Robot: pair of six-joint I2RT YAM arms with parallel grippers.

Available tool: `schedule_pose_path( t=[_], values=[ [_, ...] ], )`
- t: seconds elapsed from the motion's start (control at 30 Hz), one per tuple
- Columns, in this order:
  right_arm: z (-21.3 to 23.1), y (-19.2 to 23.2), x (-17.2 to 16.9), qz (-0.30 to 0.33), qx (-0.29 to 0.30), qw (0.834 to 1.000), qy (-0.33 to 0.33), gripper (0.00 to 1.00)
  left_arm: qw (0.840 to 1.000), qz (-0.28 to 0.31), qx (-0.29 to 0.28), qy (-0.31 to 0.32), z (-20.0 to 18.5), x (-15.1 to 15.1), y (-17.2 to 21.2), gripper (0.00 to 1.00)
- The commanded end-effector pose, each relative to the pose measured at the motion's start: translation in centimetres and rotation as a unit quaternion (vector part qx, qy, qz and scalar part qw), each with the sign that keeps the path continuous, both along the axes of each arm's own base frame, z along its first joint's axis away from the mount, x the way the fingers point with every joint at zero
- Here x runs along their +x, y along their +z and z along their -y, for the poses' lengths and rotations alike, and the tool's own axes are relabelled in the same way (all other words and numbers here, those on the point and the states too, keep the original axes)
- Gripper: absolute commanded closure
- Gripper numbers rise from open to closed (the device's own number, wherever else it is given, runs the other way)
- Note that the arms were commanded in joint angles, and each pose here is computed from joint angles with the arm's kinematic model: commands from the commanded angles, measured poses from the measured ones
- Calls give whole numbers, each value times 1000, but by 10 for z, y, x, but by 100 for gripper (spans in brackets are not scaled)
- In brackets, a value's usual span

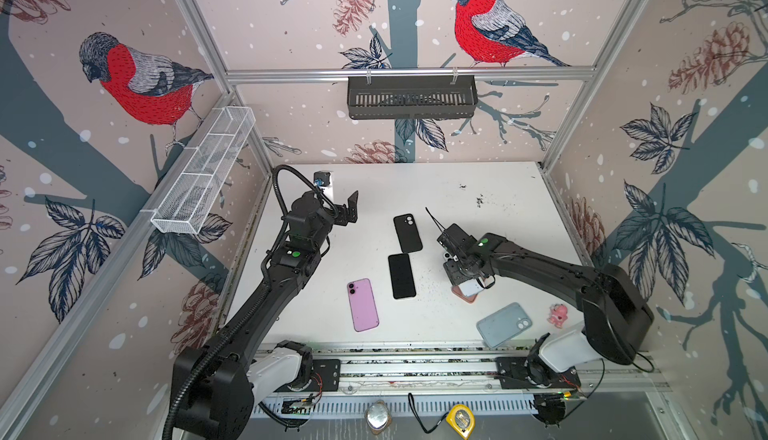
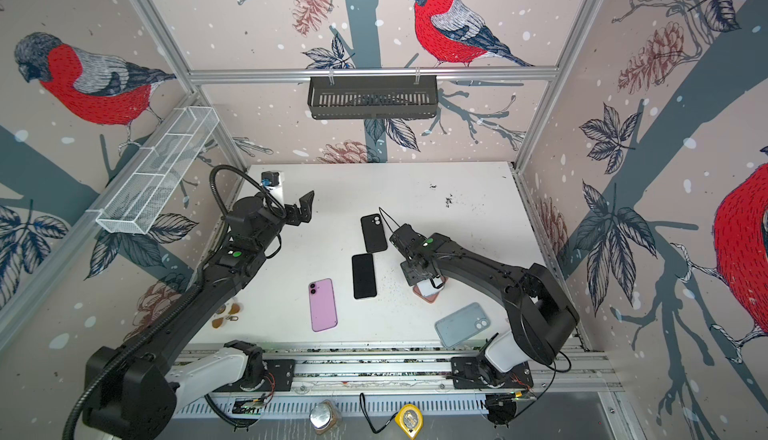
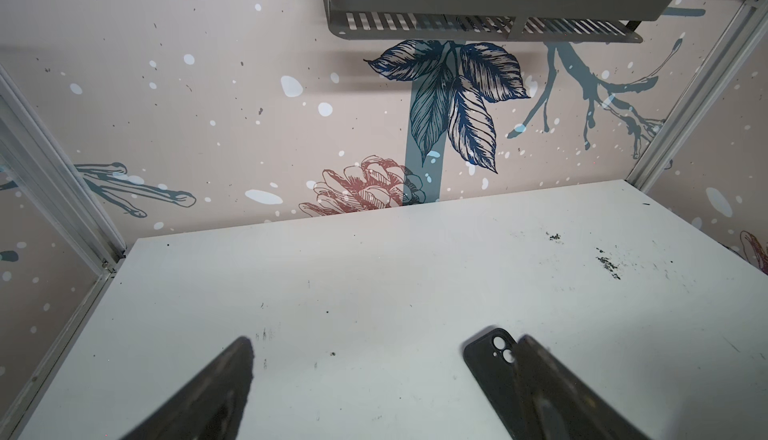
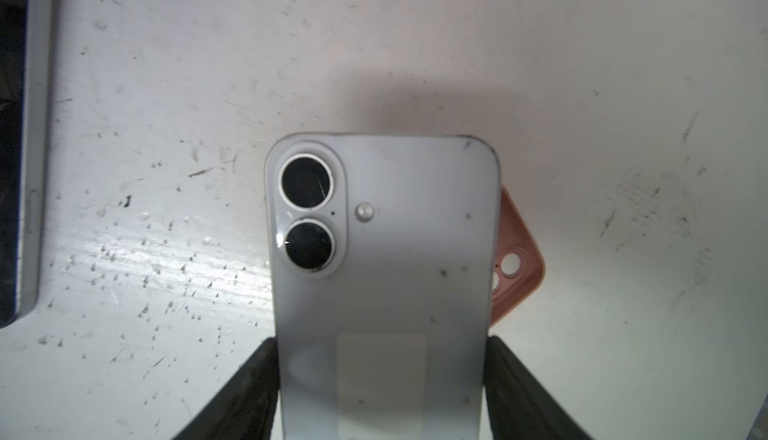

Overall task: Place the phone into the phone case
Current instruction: 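Lift the white phone and carry it over the pink case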

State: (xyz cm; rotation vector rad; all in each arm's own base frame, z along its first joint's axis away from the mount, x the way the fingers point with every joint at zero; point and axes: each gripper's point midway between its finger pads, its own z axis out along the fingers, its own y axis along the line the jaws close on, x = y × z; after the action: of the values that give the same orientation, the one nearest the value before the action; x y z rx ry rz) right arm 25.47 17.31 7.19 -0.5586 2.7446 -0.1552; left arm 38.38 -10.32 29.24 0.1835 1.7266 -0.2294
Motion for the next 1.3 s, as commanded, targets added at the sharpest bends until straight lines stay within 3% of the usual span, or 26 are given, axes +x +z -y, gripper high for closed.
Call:
schedule_pose_path(
  t=[0.0, 0.37, 0.8, 1.0, 1.27],
  values=[
    [14, -2, 3, -8, -20, 1000, -9, 38, 1000, 21, 2, -1, 0, 0, 11, 3],
    [18, -30, -2, -62, -45, 997, -2, 40, 1000, 20, -2, -7, 2, -1, 12, 3],
    [37, -33, 1, -51, -103, 993, -35, 39, 1000, 16, -1, -6, 2, 1, 8, 3],
    [33, -45, -3, -72, -100, 992, -22, 23, 1000, 17, 0, -5, 2, 1, 9, 3],
    [30, -60, -2, -83, -85, 993, -27, 11, 1000, 19, 0, -5, 2, 0, 10, 3]
  ],
)
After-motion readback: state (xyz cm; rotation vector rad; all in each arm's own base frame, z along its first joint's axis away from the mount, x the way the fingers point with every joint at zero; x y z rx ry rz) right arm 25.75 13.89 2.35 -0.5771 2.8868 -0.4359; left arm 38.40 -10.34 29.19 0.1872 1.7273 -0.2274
